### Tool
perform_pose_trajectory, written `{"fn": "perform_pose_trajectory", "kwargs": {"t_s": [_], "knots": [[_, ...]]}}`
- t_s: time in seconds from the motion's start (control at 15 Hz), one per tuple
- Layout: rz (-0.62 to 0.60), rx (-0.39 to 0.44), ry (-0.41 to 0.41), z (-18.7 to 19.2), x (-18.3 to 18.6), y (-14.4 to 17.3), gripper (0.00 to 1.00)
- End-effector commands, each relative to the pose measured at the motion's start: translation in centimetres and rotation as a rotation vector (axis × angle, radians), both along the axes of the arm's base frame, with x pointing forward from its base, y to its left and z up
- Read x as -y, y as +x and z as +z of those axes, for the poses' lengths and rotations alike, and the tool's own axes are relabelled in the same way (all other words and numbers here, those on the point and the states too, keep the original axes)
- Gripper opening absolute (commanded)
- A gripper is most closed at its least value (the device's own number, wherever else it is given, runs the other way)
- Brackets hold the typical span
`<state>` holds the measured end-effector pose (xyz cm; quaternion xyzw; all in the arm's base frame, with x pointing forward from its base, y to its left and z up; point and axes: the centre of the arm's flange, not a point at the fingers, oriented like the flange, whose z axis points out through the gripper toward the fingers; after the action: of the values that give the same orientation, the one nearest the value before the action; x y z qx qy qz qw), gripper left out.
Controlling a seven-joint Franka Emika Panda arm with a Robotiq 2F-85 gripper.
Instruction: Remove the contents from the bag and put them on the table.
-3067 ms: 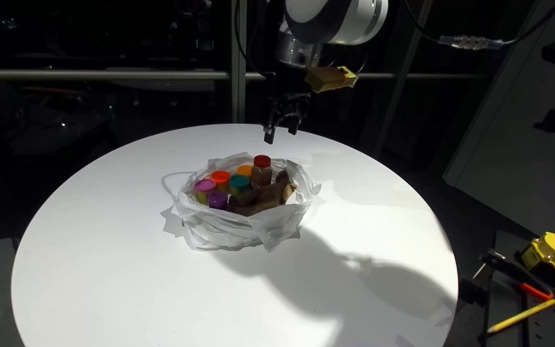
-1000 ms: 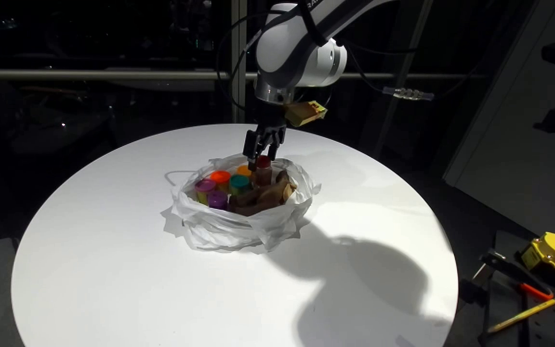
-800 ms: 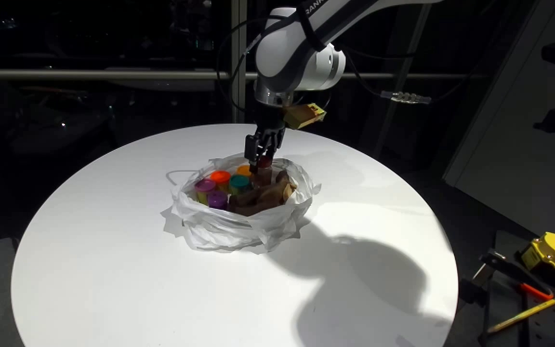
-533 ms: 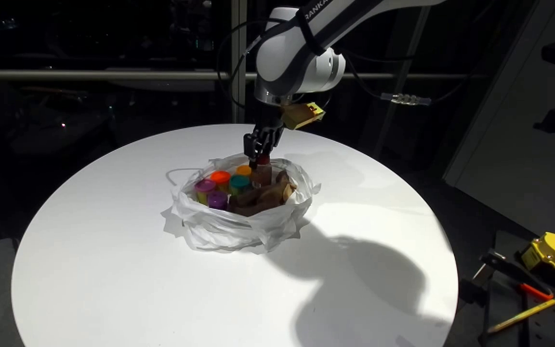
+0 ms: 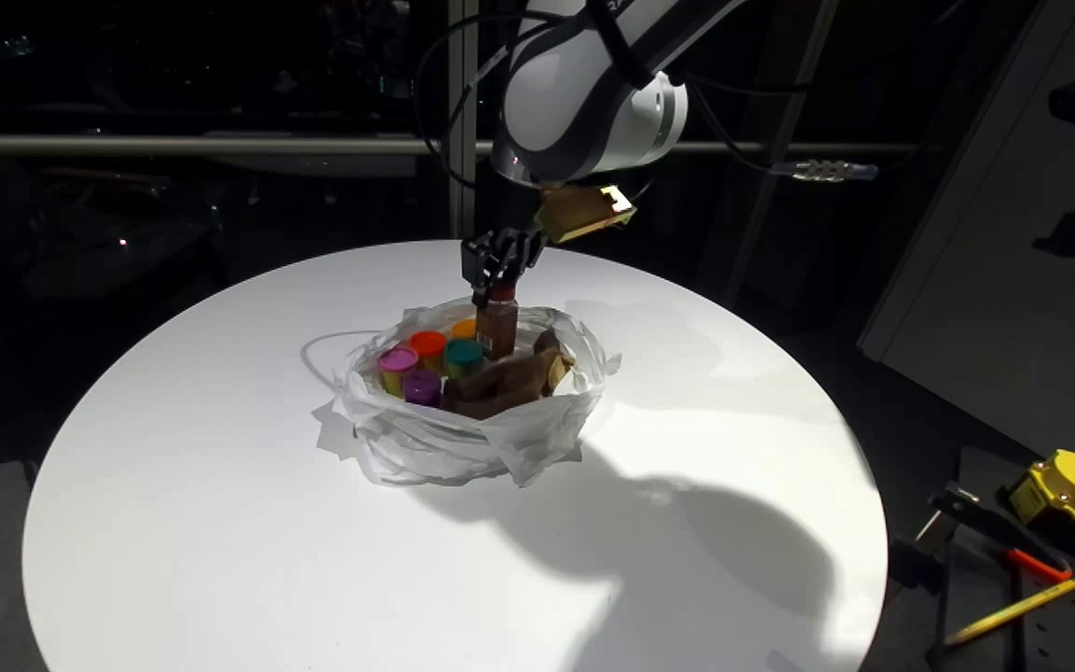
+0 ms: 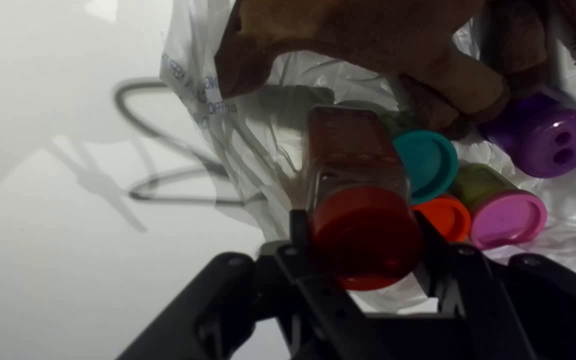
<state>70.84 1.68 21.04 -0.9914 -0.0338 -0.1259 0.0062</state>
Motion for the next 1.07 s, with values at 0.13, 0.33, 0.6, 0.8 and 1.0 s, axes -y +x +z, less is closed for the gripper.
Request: {"fn": "perform_pose_trajectory", "kwargs": {"t_s": [0.13, 0.33, 0.6, 0.8, 1.0], "knots": [[-0.166, 0.18, -0.032, 5.8, 1.6, -9.1, 0.25], [-0.301, 0.215, -0.012, 6.5, 5.1, -12.4, 0.25], [-0.425, 0.209, 0.008, 6.6, 10.0, -18.5, 0.25], [-0.47, 0.185, 0.015, 6.6, 12.5, -22.4, 0.25], [-0.476, 0.119, 0.032, 5.3, 14.3, -22.6, 0.25]]}}
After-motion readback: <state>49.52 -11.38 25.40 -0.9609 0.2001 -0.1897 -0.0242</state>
